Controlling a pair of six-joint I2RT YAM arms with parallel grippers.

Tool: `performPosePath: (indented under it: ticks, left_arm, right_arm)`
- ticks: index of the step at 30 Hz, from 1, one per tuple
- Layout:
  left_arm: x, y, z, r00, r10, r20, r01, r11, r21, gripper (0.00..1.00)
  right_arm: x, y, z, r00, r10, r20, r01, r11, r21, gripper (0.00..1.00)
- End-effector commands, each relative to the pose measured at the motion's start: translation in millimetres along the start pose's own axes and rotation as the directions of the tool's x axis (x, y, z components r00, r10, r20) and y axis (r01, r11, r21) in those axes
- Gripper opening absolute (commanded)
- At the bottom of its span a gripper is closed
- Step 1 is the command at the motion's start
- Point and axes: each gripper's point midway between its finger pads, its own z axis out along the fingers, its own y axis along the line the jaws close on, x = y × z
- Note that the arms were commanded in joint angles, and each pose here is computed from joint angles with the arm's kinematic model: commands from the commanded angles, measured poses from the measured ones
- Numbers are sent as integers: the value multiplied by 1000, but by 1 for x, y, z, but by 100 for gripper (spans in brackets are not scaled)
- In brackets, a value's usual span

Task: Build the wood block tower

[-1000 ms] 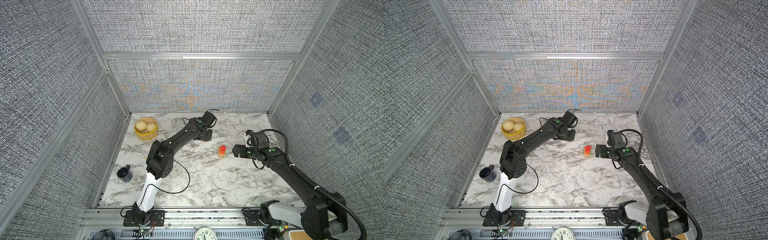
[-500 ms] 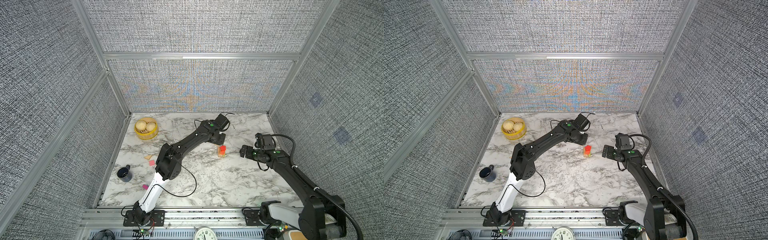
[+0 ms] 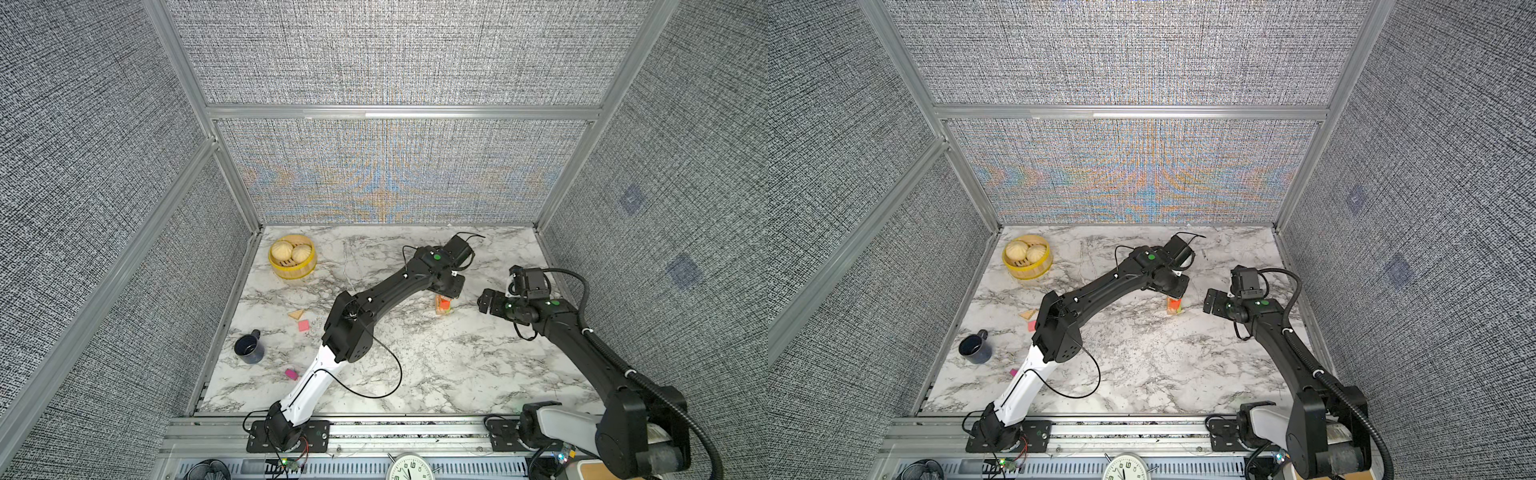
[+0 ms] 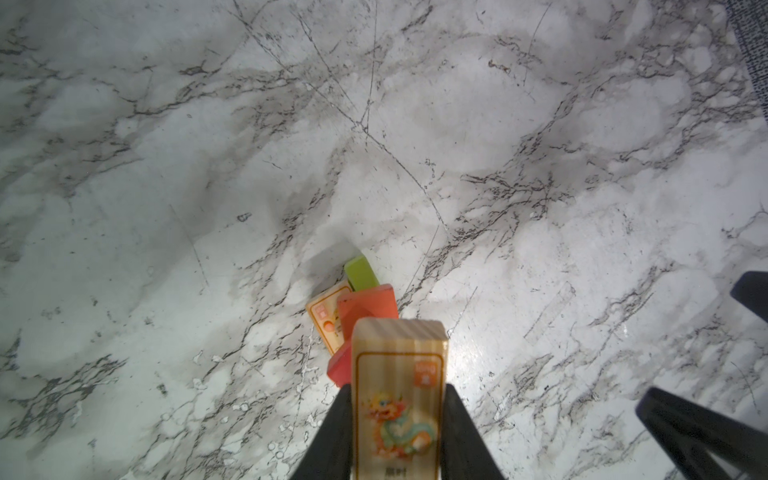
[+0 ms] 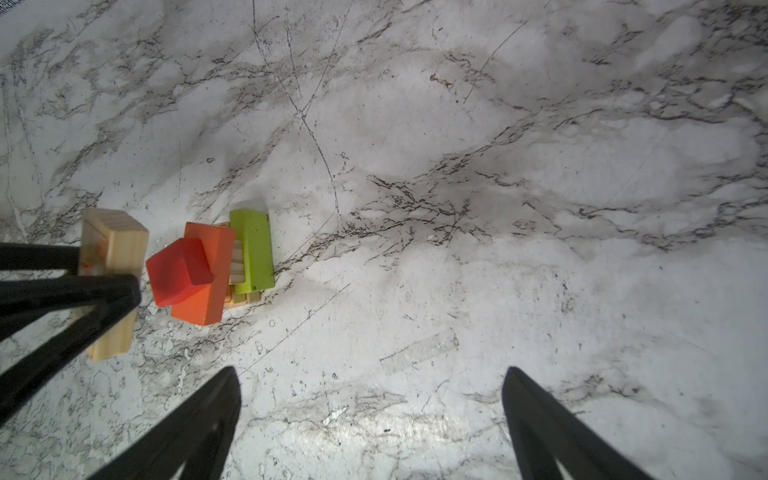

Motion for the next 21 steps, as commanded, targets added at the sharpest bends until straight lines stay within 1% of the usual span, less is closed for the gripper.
performPosePath:
  ticks: [1, 8, 21]
  left_arm:
    - [1, 6, 2, 1000, 15, -10, -15, 1000, -26, 28]
    - [2, 12, 8, 1000, 26, -14, -27, 998, -58, 28]
    - [3, 12, 14, 1000, 25, -17, -26, 998, -54, 30]
  right_arm:
    - [-1, 1, -1, 1000, 3, 6, -3, 1000, -7, 99]
    - [-2, 2, -2, 1000, 1, 10, -1, 1000, -11, 99]
    - [-1, 4, 1, 1000, 2, 2, -2, 1000, -23, 99]
